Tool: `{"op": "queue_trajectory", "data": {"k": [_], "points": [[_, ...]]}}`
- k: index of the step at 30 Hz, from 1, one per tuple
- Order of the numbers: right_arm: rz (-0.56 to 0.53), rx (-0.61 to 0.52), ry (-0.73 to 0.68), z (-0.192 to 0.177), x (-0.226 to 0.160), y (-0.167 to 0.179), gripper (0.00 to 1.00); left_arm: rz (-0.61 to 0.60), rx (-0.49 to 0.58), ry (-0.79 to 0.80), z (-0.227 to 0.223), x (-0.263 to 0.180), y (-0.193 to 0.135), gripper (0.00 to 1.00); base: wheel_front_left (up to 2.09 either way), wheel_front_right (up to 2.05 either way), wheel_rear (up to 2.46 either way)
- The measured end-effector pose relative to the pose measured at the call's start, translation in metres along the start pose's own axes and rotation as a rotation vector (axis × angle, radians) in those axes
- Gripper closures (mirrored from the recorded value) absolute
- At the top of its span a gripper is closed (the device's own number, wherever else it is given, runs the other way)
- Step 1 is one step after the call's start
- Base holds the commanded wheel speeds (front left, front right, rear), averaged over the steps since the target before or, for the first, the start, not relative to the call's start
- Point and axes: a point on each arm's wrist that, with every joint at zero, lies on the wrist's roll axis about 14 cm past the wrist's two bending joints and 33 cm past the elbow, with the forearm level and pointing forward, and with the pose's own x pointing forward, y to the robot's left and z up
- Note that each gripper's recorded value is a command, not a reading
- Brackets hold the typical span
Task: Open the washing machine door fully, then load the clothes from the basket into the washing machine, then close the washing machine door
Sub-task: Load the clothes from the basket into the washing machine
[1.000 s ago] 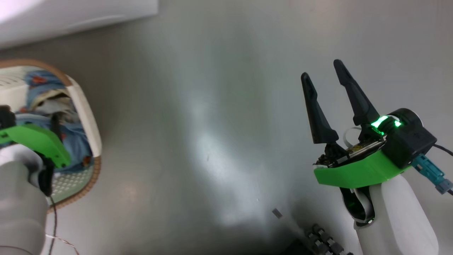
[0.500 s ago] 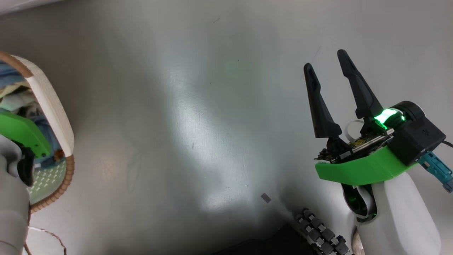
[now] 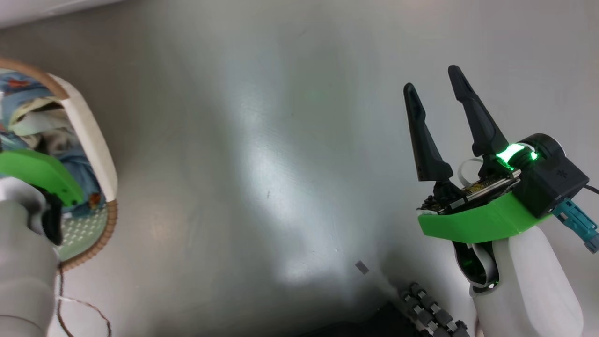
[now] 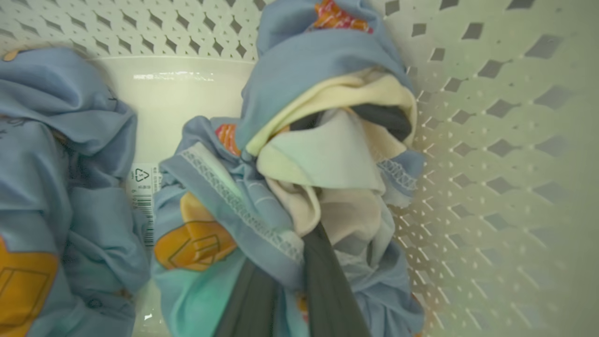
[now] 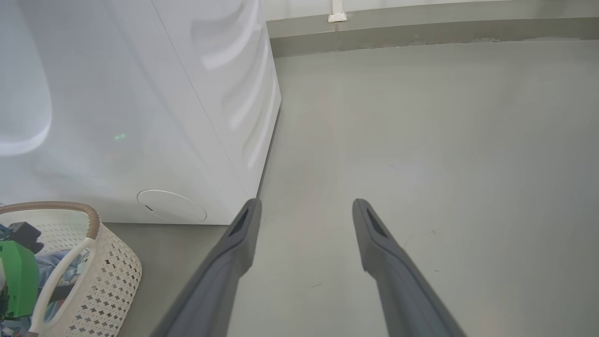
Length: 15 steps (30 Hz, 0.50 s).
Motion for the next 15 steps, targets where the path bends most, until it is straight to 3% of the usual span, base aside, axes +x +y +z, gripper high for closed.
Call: {"op": "queue_trajectory", "data": {"k": [15], "points": [[0.032,-0.021,-0.059,0.031,-0.005,0.016,0.00,0.030,-0.062,-0.167,0.008,-0.063,0.010,1.00,0.00,0.00,0.00]]}}
